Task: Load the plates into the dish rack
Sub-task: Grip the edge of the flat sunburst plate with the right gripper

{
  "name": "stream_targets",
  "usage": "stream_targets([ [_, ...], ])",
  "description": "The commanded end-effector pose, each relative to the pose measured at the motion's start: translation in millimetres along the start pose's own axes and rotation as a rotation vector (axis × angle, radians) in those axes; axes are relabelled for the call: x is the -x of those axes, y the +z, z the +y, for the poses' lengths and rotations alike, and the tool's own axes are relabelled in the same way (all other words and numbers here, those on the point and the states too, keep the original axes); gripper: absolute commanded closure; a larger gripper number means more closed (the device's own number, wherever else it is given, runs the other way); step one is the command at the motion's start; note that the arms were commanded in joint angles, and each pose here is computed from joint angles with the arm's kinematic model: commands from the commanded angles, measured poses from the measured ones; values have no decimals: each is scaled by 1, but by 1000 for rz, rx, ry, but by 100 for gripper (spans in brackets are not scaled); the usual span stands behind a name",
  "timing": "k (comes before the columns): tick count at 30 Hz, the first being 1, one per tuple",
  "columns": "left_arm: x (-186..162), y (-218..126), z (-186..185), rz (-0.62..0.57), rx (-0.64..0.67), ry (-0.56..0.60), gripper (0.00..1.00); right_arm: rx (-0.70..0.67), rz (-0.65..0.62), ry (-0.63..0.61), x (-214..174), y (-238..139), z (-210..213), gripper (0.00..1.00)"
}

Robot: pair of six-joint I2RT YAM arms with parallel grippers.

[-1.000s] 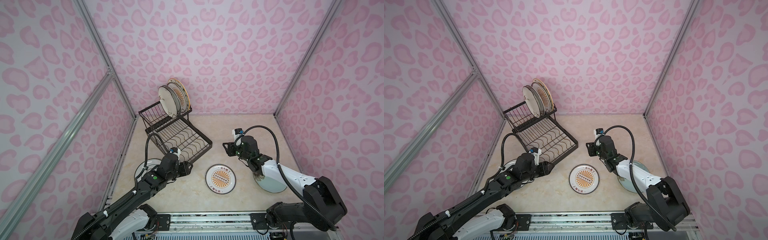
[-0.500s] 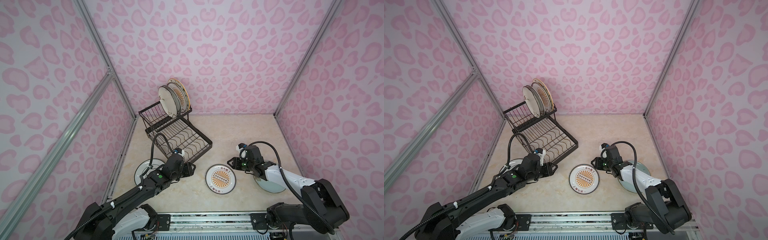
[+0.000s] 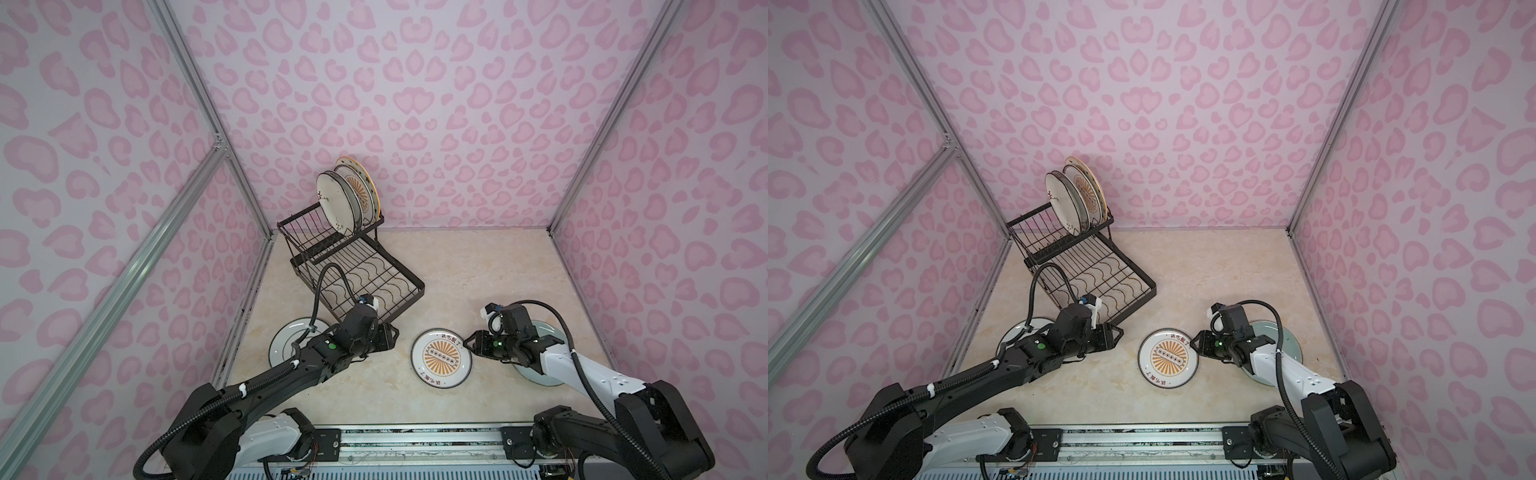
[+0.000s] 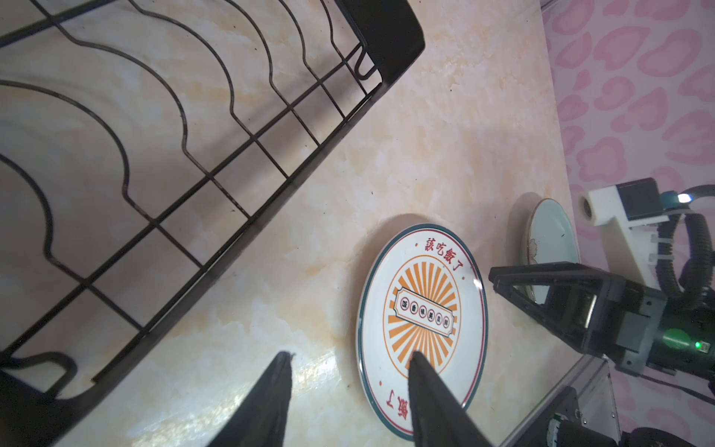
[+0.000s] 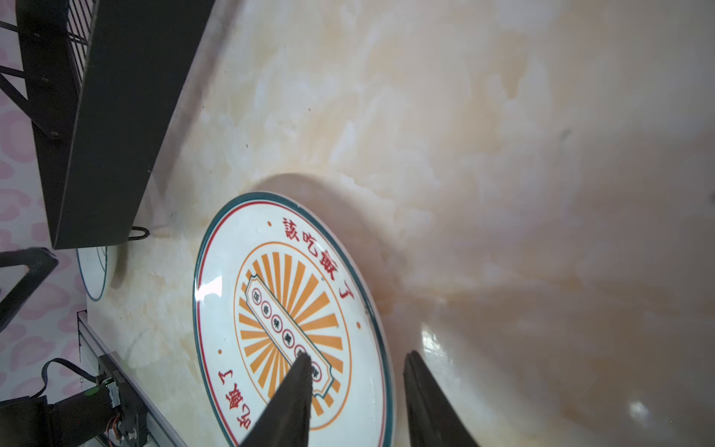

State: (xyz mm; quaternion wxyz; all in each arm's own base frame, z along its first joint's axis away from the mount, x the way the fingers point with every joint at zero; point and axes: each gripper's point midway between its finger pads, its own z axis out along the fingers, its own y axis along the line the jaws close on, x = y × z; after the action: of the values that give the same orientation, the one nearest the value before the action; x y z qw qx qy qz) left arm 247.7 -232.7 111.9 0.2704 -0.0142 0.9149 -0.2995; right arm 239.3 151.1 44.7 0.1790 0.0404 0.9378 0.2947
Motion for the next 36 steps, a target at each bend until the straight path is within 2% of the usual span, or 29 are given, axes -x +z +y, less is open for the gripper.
stream_targets([
  [1,8,-1,-7,-27,-18,18,48,-2,28,17,-10,1,-4,61],
  [7,8,-3,-8,-28,-19,17,49,9,39,34,-15,6,-6,64],
  [24,7,-10,-4,-40,-4,16,49,45,44,85,-15,22,-10,82],
  [36,14,-11,-4,-57,16,18,48,88,-13,95,5,15,-5,93],
])
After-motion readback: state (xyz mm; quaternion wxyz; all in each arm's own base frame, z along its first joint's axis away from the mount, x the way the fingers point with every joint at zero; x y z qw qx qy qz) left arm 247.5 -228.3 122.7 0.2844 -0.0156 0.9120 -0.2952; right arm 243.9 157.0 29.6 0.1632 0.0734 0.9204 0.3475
